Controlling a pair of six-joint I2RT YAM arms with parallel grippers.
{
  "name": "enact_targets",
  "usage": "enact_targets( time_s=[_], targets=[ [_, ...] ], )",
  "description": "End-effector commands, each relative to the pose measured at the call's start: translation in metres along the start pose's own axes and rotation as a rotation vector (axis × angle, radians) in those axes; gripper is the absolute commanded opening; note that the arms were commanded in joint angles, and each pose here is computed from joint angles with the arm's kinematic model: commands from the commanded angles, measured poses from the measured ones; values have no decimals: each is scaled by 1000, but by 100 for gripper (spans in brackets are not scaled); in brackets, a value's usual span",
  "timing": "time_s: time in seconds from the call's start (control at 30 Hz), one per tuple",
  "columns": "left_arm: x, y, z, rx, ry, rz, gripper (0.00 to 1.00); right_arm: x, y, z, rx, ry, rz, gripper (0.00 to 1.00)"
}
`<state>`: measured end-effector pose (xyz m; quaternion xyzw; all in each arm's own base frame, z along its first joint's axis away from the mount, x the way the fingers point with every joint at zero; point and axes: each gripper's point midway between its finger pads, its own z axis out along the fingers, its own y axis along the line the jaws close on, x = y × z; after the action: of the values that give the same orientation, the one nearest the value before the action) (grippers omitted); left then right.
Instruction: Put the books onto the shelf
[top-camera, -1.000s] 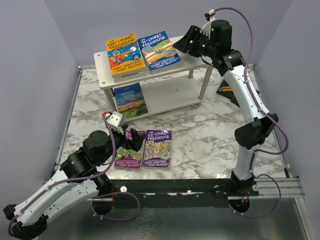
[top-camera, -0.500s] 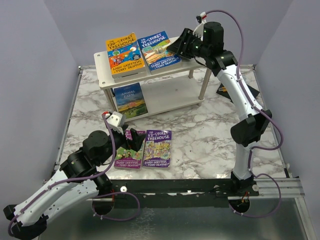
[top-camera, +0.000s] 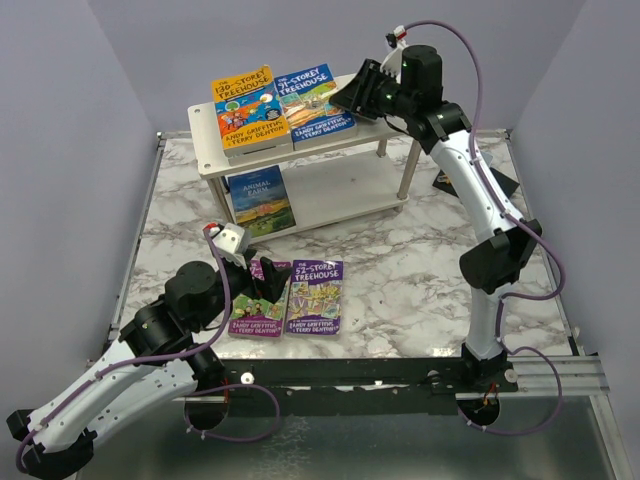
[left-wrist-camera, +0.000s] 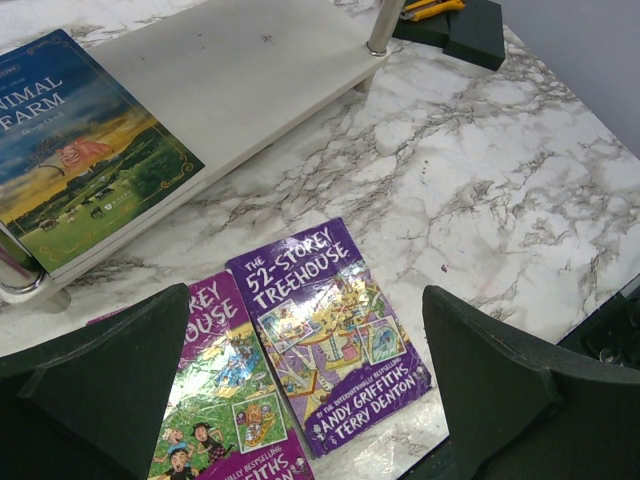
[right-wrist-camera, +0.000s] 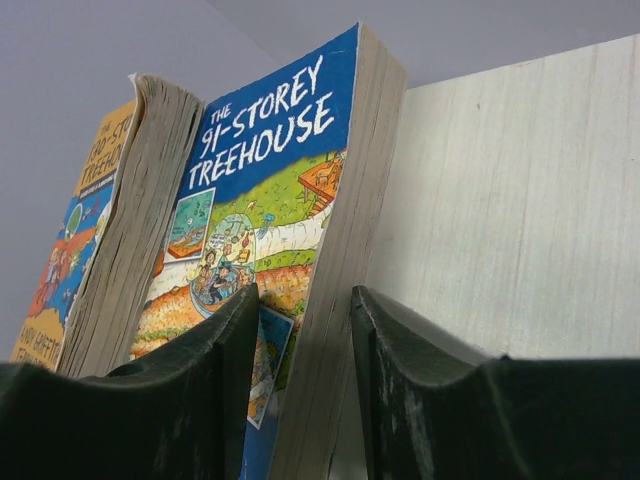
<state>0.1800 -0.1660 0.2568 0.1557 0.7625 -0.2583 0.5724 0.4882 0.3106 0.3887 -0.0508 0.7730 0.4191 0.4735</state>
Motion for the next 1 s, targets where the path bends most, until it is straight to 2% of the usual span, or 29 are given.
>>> enact_targets(
  time_s=[0.0, 0.23, 0.43, 0.7, 0.97],
  targets=[
    [0, 0, 1, 5, -13, 8, 99, 13, 12, 4, -39, 31, -26, 41],
    [0, 0, 1, 5, -12, 8, 99, 17, 17, 3, -41, 37, -30, 41],
    [0, 1, 1, 1, -12, 7, 99, 6, 13, -9, 15, -19, -47, 56],
    [1, 2, 2, -8, -7, 2, 99, -15, 17, -53, 91, -122, -106, 61],
    [3, 0, 4, -4, 6, -13, 99, 3, 23, -122, 127, -151, -141, 64]
  ],
)
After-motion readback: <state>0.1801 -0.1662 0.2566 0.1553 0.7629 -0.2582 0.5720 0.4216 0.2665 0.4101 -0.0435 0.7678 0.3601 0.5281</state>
